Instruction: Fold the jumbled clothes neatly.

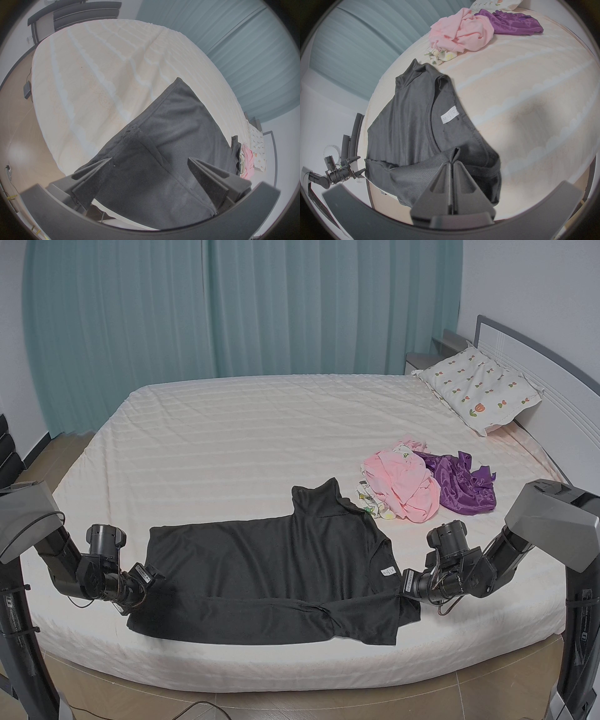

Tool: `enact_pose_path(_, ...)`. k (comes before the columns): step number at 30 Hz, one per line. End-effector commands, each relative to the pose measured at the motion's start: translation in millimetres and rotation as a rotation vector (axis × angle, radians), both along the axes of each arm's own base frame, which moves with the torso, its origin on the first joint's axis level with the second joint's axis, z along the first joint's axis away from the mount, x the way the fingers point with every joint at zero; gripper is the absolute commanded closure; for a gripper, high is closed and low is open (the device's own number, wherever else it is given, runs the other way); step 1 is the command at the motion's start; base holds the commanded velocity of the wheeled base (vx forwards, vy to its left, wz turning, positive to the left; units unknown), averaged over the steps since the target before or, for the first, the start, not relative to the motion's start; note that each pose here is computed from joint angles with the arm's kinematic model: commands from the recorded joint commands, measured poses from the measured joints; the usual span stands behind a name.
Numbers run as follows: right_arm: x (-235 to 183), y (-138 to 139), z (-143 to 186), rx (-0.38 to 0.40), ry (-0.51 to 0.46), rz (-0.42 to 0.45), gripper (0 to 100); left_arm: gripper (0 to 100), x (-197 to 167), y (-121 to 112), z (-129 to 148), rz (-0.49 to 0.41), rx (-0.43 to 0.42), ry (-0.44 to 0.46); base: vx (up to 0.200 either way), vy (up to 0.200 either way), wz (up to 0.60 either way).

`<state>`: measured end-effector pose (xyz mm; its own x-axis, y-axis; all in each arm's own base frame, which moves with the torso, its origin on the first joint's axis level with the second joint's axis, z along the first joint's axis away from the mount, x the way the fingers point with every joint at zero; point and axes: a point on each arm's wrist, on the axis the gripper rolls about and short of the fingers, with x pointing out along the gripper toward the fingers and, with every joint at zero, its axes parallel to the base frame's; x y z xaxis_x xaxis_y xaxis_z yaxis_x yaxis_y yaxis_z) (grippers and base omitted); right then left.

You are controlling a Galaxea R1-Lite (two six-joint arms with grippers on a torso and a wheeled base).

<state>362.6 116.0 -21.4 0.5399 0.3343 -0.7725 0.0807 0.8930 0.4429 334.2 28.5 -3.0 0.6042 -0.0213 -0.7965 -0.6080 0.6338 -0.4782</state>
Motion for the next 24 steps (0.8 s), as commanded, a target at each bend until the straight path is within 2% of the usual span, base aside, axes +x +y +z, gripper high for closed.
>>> enact_pose_path(1, 3.5, -6.0, -0.3, 0.005, -0.002, -0.015, 100, 0, -1.3, 0.0, -1.6, 0.000, 0.000, 0.007, 0.000, 0.000, 0.00)
enact_pose_path(11, 8.4, -8.7, -4.4, 0.046, -0.040, -0.004, 100, 0, -4.1, -0.2, -3.4, -0.007, 0.008, 0.020, 0.000, 0.000, 0.00)
enact_pose_path(12, 8.6, -8.6, -5.9, 0.048, -0.040, -0.003, 0, 0, -4.1, -0.2, -3.4, -0.007, 0.008, 0.020, 0.000, 0.000, 0.00)
enact_pose_path(19, 7.1, -11.6, -4.2, 0.067, -0.053, -0.001, 0, 0, -2.1, 1.5, -2.0, -0.009, 0.014, 0.009, 0.000, 0.000, 0.00)
enact_pose_path(24, 6.3, -9.3, -5.4, 0.104, -0.054, -0.030, 0, 0, 3.7, 2.4, -7.0, -0.044, 0.055, 0.011, 0.000, 0.000, 0.00)
